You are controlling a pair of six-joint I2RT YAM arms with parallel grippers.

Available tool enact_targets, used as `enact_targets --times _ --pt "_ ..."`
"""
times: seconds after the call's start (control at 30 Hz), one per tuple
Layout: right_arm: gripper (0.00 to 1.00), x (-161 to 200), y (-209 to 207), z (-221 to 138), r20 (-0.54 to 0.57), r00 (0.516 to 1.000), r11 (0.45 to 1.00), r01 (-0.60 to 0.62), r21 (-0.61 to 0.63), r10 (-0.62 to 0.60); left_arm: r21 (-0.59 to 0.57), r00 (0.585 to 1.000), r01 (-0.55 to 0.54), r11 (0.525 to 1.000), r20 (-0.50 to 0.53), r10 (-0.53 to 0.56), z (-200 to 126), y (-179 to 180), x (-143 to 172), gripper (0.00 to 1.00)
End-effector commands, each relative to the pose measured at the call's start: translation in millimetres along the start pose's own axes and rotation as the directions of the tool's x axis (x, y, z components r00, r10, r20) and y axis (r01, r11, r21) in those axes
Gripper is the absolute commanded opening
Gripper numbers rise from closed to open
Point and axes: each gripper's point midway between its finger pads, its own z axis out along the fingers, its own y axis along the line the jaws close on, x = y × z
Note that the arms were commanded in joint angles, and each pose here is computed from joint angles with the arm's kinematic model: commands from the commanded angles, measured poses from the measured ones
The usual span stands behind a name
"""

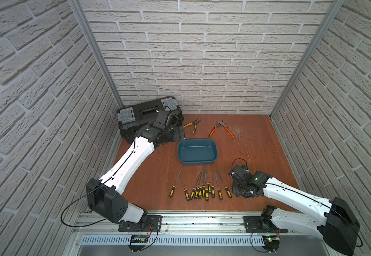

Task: Put the file tool into the storage box
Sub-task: Pick up the file tool from the center of the board, then place the file tool in the storage box.

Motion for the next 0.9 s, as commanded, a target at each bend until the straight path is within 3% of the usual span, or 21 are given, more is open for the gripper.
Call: enact_targets --times 0.0,0.17,0.27,0.53,0.87 --pt "0.03 -12.7 -7.1 -15.2 0.056 0.996 0.997 0.07 0.028 -0.071 -0.026 0.999 0.022 0.999 0.025 -0.021 -4.5 1.9 -5.7 0.98" --pt "0.04 -44.7 1.3 -50.7 0.155 0.972 0.984 0.175 0.042 -0.179 -0.035 0.997 0.054 0.998 0.063 -0.052 -12.6 5.7 -12.3 0.98" --pt "0.05 -71.9 18.7 -78.7 0.236 0.926 0.955 0.295 0.031 -0.293 -0.02 0.993 0.104 0.994 0.066 -0.102 -13.7 12.1 -17.0 0.98" --pt "0.02 -132.5 69.5 -120.7 0.301 0.761 0.807 0.587 0.057 -0.575 -0.036 0.983 0.17 0.985 0.077 -0.167 -18.0 32.0 -22.1 0.98" --pt "0.02 -184.1 119.7 -110.7 0.295 0.553 0.59 0.806 0.045 -0.779 -0.104 0.981 0.189 0.976 0.059 -0.184 -32.1 59.2 -0.6 0.98"
